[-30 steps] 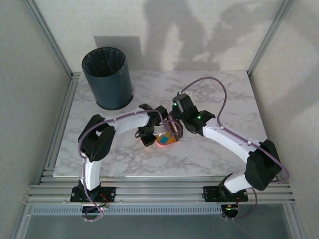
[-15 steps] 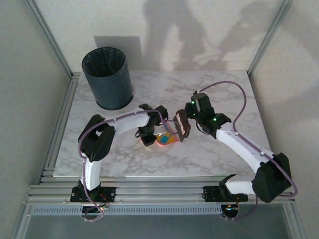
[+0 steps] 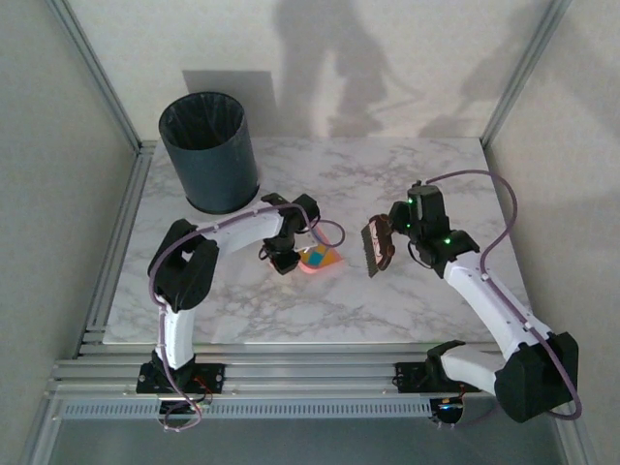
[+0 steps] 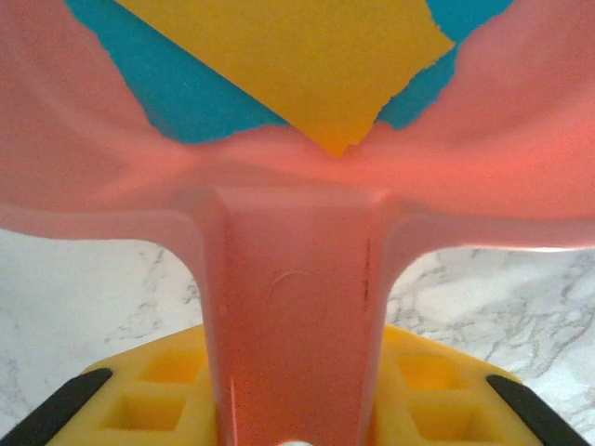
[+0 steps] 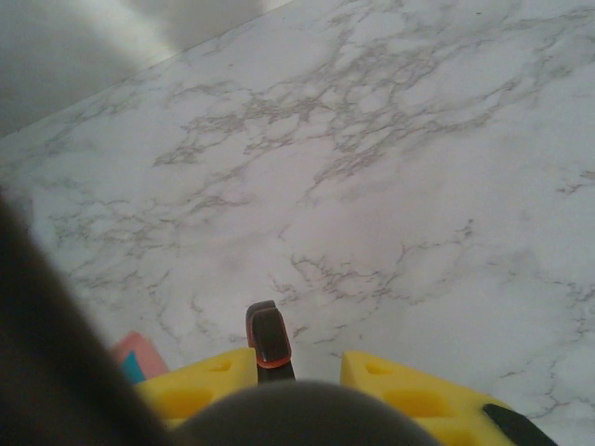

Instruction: Sweep away the paper scraps from the table

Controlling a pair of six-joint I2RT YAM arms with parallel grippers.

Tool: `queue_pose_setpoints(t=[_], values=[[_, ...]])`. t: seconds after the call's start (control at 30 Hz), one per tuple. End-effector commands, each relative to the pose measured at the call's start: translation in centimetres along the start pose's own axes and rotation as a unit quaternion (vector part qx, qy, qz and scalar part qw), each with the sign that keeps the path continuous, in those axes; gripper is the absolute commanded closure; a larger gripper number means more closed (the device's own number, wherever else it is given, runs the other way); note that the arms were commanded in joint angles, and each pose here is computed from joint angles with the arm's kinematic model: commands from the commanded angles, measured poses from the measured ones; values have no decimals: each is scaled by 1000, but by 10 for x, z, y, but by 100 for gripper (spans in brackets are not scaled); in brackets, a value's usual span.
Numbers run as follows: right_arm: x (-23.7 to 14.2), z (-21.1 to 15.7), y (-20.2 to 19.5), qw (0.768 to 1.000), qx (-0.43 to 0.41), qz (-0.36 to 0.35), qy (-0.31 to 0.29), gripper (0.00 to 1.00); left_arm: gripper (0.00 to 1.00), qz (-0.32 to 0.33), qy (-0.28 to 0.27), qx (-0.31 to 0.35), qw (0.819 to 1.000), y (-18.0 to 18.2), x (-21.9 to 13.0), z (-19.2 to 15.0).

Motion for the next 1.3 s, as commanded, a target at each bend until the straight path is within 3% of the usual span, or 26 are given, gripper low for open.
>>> queue_pose_setpoints(t=[0.0,0.67,1.27], values=[[-4,-1,-4,1000,9,10,1,100,96,15,-26,-31,999,12,-21,2],[3,-1,-1,999,0,30,18,100,97,18,-179,-113,977,65,-91,9],[7,-3,1,999,-6,36,30,100,96,23,-252,-143,957,89,-151,12]])
Point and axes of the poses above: each hand's point on the last joint's axis, 136 mm out from that joint toward the fingers, its own x axis out along the fingers, its own y axis along the line the jaws close on, z = x × y, the point moved 9 cm from there along -x, back along the fingers, and after that the axes turned 4 degrees about x, right-handed, at the moved point
